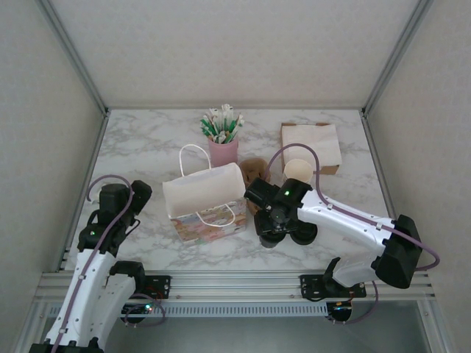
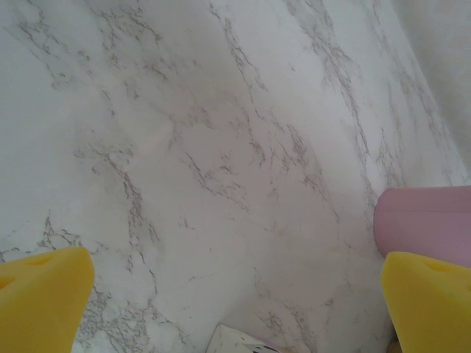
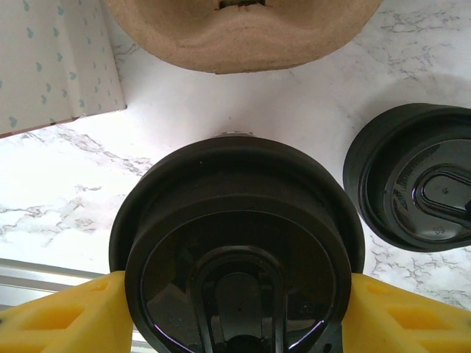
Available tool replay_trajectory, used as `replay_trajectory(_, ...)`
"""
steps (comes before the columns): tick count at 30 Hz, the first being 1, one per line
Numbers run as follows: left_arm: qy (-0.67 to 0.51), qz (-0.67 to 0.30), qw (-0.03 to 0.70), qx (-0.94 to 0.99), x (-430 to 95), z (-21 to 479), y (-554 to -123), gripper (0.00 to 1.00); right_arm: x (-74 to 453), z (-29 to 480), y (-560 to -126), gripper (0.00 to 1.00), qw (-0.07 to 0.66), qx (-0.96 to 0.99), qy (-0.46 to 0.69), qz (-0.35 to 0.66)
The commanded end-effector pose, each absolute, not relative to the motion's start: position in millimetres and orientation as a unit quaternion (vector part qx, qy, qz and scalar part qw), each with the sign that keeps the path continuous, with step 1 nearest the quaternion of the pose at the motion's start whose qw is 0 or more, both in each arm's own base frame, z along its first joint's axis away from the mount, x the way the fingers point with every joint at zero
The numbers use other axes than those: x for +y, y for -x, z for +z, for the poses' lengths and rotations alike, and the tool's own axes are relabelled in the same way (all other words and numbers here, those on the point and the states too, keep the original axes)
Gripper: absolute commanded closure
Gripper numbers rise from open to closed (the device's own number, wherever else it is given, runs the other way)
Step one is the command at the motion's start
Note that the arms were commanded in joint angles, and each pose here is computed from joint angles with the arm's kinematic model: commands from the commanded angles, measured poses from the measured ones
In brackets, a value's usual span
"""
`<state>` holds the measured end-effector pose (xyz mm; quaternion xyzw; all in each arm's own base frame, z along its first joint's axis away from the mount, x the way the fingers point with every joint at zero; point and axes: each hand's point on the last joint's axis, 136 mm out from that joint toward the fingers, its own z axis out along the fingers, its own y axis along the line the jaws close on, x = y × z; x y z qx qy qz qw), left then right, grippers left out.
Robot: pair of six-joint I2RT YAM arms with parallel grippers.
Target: Pack the takeout coffee
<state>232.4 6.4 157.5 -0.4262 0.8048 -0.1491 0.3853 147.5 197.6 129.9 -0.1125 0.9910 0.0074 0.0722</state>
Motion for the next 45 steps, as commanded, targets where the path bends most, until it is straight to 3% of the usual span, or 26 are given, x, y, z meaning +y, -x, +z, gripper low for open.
replay_trajectory(1,0.431,-0.141,0.381,0.806,8,153,-228,0.00,149,107,-133,0.34,0.018,0.989,0.104,-0.102)
replay_trajectory(19,0.430,-0.145,0.381,0.805,7,157,-231,0.00,152,56,-117,0.39,-0.020,0.994,0.057,-0.091)
replay_trajectory(24,0.429,-0.145,0.379,0.807,6,155,-230,0.00,141,73,-128,0.39,0.011,0.991,0.054,-0.122)
replay_trajectory(32,0.428,-0.150,0.379,0.807,5,154,-224,0.00,150,112,-142,0.39,0.065,0.993,0.046,-0.087)
replay_trajectory(45,0.428,-0.156,0.388,0.801,6,162,-222,0.00,140,116,-142,0.35,0.071,0.991,0.036,-0.104)
